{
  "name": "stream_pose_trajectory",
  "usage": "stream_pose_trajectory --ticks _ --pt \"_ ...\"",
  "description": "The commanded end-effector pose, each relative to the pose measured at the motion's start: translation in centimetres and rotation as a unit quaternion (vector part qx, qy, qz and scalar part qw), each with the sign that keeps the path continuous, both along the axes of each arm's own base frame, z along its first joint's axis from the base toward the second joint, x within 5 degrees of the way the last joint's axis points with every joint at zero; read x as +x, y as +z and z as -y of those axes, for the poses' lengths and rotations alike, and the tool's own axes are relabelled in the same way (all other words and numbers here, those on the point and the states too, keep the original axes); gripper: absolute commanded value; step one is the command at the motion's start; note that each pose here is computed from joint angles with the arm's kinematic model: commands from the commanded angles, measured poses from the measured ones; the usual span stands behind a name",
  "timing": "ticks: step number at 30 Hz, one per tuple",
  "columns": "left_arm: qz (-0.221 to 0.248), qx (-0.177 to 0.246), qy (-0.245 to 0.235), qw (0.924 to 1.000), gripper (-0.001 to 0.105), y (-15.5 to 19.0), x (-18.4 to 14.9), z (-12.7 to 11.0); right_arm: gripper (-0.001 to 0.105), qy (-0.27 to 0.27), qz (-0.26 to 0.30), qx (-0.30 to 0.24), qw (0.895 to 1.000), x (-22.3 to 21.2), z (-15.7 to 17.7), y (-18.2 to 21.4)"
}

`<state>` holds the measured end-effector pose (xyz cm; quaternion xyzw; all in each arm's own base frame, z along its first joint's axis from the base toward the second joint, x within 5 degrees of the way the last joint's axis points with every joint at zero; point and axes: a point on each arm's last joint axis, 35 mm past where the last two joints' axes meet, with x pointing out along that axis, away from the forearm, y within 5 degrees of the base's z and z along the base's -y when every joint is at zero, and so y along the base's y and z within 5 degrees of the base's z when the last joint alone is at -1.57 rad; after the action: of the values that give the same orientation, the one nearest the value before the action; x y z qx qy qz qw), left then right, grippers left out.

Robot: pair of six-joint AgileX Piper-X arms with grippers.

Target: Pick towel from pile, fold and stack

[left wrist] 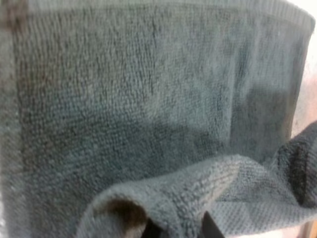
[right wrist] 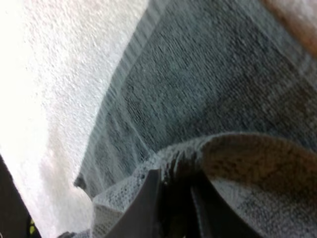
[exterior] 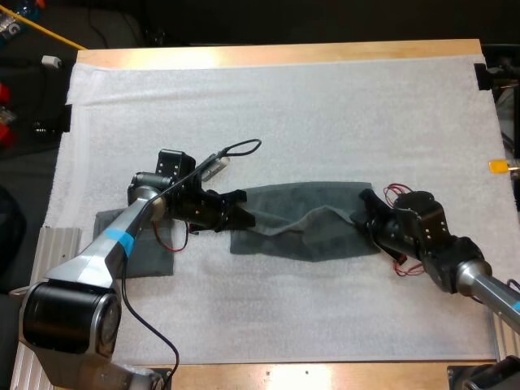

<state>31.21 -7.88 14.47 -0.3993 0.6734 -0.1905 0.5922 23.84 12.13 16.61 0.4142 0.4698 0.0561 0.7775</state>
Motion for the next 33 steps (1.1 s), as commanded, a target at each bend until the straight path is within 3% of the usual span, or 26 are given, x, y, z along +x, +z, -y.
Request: stream_pose_trajectory --ticks 1,15,18,21,23,24,26,27,29,33 --pt "0.015 0.003 0.004 0.9999 0.0 0.3 0.4 0.0 0.0 -0.003 0.014 0.008 1.0 0.4 -0.1 0.2" --pt "0.075 0.019 0.012 0.997 0.003 0.5 1.5 -0.1 0.0 -0.043 0.021 0.009 0.999 1.9 1.6 -0.6" --pt "0.082 0.023 0.014 0.9963 0.021 0.5 1.6 -0.1 0.0 -0.042 0.02 0.011 0.999 1.9 1.6 -0.6" --pt "0.083 0.03 0.016 0.996 0.048 0.5 1.7 -0.1 0.0 -0.04 0.021 0.01 0.999 1.9 1.6 -0.6" --pt "0.083 0.03 0.016 0.9959 0.061 0.5 1.7 -0.1 0.013 -0.035 0.028 0.01 0.999 2.0 1.6 -0.5" --pt "0.084 0.03 0.016 0.9959 0.062 0.5 1.7 -0.1 0.017 -0.035 0.032 0.012 0.999 2.0 1.6 -0.4" --pt "0.092 0.023 0.015 0.9954 0.059 0.7 1.8 -0.1 0.039 -0.031 0.057 0.025 0.998 2.4 1.4 0.1" --pt "0.093 0.022 0.015 0.9953 0.056 0.8 1.8 -0.1 0.045 -0.026 0.066 0.028 0.997 2.5 1.3 0.2" --pt "0.105 0.021 0.014 0.9942 0.047 1.3 1.9 -0.1 0.062 0.014 0.135 0.037 0.99 3.0 1.0 1.3" --pt "0.148 0.016 -0.005 0.9888 0.044 3.0 1.6 -0.1 0.064 0.059 0.211 0.057 0.974 3.5 0.5 2.7"
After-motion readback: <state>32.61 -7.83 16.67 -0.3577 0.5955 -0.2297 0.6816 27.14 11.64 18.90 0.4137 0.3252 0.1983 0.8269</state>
